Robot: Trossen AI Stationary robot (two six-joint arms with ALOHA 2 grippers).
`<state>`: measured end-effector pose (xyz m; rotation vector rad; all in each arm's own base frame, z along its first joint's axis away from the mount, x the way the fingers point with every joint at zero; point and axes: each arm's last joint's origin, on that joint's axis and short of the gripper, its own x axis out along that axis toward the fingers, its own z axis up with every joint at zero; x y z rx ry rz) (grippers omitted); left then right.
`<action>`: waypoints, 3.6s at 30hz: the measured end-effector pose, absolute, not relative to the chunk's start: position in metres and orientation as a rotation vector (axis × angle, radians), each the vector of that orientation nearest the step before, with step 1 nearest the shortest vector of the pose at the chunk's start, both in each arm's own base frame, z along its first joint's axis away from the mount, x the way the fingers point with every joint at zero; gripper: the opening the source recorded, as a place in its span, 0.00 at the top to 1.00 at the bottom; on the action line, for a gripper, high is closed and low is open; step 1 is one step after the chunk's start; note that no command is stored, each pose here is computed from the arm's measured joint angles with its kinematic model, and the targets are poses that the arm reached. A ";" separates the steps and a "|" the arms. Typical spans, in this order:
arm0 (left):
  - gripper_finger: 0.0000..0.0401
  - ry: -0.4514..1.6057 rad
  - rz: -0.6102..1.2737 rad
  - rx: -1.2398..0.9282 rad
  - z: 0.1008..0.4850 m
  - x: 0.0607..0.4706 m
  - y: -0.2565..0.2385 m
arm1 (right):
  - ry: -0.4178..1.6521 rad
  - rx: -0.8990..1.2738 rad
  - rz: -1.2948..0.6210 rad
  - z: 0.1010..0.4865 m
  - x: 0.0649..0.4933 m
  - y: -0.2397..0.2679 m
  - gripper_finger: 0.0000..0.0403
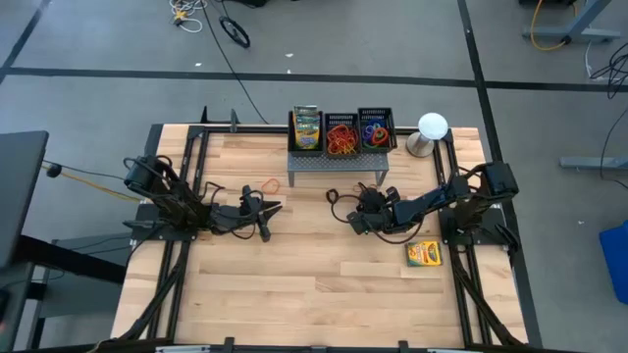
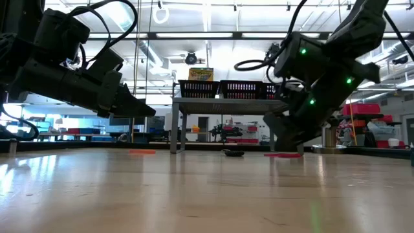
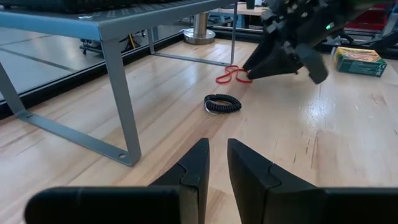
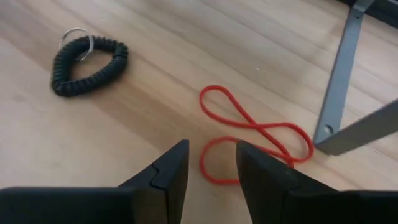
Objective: Sort rubber bands into baskets
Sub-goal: Put the red rubber band into the middle black basket on the shelf, then put the crayon box into the left black basket on the shelf
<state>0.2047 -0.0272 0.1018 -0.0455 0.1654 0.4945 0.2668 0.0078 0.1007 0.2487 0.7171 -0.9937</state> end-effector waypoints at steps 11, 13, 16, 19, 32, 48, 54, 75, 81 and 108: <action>0.84 0.167 0.493 -0.036 0.102 0.205 -0.027 | 0.750 0.280 -1.029 0.091 0.270 -0.011 0.69; 0.84 0.167 0.493 -0.036 0.102 0.205 -0.027 | 0.755 0.285 -1.020 0.091 0.270 -0.012 0.72; 0.84 0.167 0.493 -0.035 0.102 0.205 -0.027 | 0.767 0.287 -1.003 0.091 0.271 -0.011 0.78; 0.84 0.167 0.493 -0.035 0.102 0.205 -0.027 | 0.788 0.277 -0.976 0.091 0.271 -0.011 0.86; 0.84 0.167 0.486 -0.042 0.102 0.205 -0.027 | 0.715 0.229 -0.730 0.128 0.268 0.034 0.99; 0.84 0.169 0.486 -0.042 0.102 0.205 -0.027 | 0.428 0.017 -0.546 0.255 0.296 0.064 1.00; 0.84 0.166 0.488 -0.069 0.101 0.205 -0.027 | 0.336 -0.104 -0.687 0.311 0.311 0.043 1.00; 0.84 0.171 0.488 -0.059 0.101 0.205 -0.027 | 0.355 -0.042 -0.921 0.337 0.323 -0.101 0.99; 0.84 0.179 0.487 -0.068 0.100 0.205 -0.028 | 0.418 -0.002 -0.935 0.317 0.331 -0.111 0.89; 0.84 0.236 0.142 -0.118 0.099 0.211 -0.040 | 0.949 -0.024 -0.455 0.297 0.282 0.042 0.96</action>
